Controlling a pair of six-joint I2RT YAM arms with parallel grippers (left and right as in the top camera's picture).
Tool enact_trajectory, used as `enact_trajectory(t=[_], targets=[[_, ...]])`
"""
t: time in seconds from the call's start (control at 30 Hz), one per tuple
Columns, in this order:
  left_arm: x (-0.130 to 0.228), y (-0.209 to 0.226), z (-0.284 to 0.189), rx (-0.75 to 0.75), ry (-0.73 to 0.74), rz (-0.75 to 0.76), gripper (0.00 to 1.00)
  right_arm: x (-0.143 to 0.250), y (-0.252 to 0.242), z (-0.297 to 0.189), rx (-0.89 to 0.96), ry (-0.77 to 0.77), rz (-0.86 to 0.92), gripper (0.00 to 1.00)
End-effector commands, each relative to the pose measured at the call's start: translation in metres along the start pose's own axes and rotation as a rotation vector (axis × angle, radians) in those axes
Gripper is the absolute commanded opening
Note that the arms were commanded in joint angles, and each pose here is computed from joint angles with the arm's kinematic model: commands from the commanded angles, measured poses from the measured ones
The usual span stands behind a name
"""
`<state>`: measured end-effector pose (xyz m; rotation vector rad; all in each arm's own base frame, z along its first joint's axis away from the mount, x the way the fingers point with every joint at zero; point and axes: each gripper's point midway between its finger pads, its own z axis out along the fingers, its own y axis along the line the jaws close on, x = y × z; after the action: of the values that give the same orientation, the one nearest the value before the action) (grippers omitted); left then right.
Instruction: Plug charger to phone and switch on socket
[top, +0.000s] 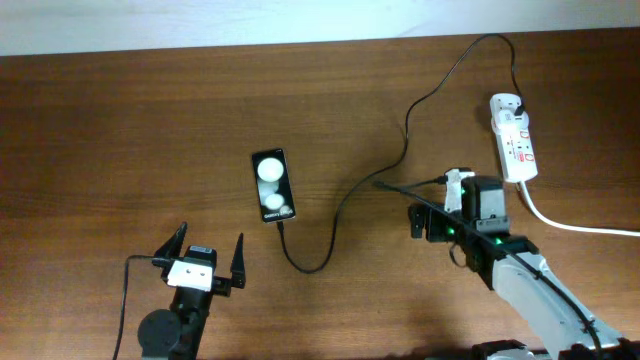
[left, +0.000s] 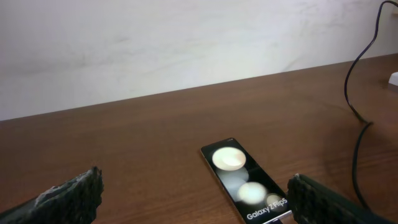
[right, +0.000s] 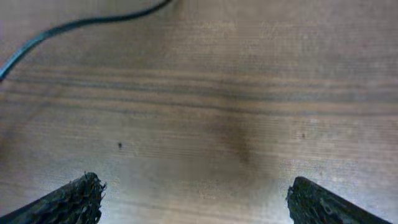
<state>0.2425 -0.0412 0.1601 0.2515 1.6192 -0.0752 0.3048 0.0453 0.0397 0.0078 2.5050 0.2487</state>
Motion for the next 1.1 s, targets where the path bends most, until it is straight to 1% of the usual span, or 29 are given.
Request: enact_trajectory(t=[0.0,0.2,0.37,0.47,0.93,0.97,1.0,1.07], targets=[[0.001,0.0,0.0,-0.004,0.002,0.013,0.99,0.011,0.003,-0.002,-0.022,-0.051,-0.016,0.99],[0.001,0.0,0.0,-0.004,0.002,0.013,0.99,0.007,0.005,-0.013,-0.051,-0.284,-0.056,0.99],[0.001,0.0,0.0,-0.004,0.002,0.013,0.99,0.013,0.006,-0.024,-0.066,-0.359,-0.068,0.99],[0.001,0.0,0.0,-0.004,0.002,0.013,0.99,0.019,0.007,-0.032,-0.075,-0.434,-0.078,0.99],[0.001,0.0,0.0,-0.004,0.001,0.013,0.99,0.032,0.007,-0.057,-0.068,-0.455,-0.092,0.99],[0.001,0.0,0.0,-0.004,0.002,0.013,0.99,0.033,0.007,-0.06,-0.067,-0.462,-0.095,0.99],[0.001,0.0,0.0,-0.004,0.002,0.013,0.99,0.024,0.01,-0.07,-0.072,-0.52,-0.116,0.99],[0.001,0.0,0.0,-0.004,0.001,0.013,0.99,0.018,0.012,-0.076,-0.076,-0.558,-0.122,0.99]])
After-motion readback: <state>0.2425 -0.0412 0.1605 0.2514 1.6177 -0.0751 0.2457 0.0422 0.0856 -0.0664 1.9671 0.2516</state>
